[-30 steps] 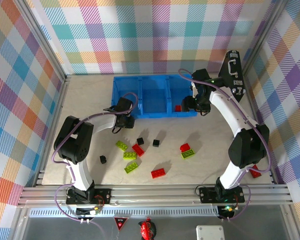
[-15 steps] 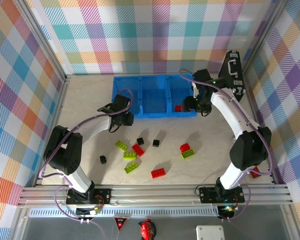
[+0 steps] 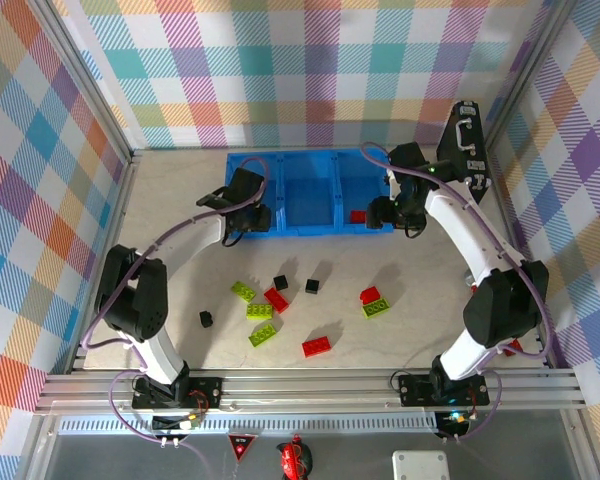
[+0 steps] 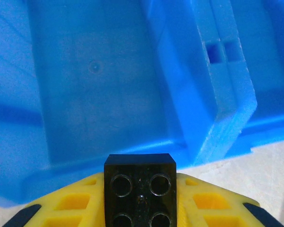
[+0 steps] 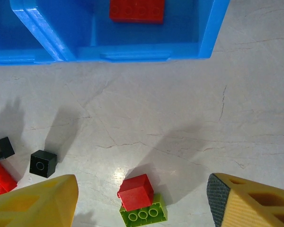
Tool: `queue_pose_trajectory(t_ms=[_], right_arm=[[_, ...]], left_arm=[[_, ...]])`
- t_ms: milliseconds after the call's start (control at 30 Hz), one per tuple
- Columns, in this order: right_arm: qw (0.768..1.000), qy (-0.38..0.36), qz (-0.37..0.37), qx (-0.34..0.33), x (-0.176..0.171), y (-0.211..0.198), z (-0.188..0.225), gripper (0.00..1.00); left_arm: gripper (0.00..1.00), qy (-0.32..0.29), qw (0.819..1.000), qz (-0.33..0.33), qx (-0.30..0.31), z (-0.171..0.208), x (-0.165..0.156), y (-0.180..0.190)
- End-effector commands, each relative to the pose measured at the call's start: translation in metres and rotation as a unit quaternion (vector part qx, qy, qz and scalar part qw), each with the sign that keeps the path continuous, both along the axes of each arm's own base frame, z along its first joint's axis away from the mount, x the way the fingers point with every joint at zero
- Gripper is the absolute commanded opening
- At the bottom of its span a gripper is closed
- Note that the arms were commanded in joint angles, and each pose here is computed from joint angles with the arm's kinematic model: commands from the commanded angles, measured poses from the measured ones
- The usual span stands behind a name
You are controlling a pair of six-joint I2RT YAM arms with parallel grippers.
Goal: Sort the legos into containers by color
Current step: Place the lego in the container.
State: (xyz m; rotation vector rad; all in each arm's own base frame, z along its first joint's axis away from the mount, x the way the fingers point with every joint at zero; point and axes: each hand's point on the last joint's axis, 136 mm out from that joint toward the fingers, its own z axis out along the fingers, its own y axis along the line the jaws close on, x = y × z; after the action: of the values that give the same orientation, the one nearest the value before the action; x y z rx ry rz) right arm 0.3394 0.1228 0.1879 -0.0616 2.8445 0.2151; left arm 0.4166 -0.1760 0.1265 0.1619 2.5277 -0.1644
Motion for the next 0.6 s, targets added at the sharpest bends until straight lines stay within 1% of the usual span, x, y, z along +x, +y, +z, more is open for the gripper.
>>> queue_pose_trajectory(t_ms=[0, 267, 567], right_arm=[[1.0, 0.001, -0.005, -0.005, -0.01, -0.006, 0.004, 0.73], [1.0, 0.005, -0.007, -0.008, -0.014, -0.008, 0.0, 0.73], [1.0, 0.008, -0.005, -0.013, -0.017, -0.011, -0.001, 0.73]], left_arm=[[0.32, 0.019, 1.0, 0.015, 0.018, -0.006, 0.006, 0.007], [0.32, 0.043, 0.998, 0.033, 0.016, -0.022, 0.024, 0.014], [0.32, 0.081, 0.996, 0.045, 0.01, -0.053, 0.034, 0.02]])
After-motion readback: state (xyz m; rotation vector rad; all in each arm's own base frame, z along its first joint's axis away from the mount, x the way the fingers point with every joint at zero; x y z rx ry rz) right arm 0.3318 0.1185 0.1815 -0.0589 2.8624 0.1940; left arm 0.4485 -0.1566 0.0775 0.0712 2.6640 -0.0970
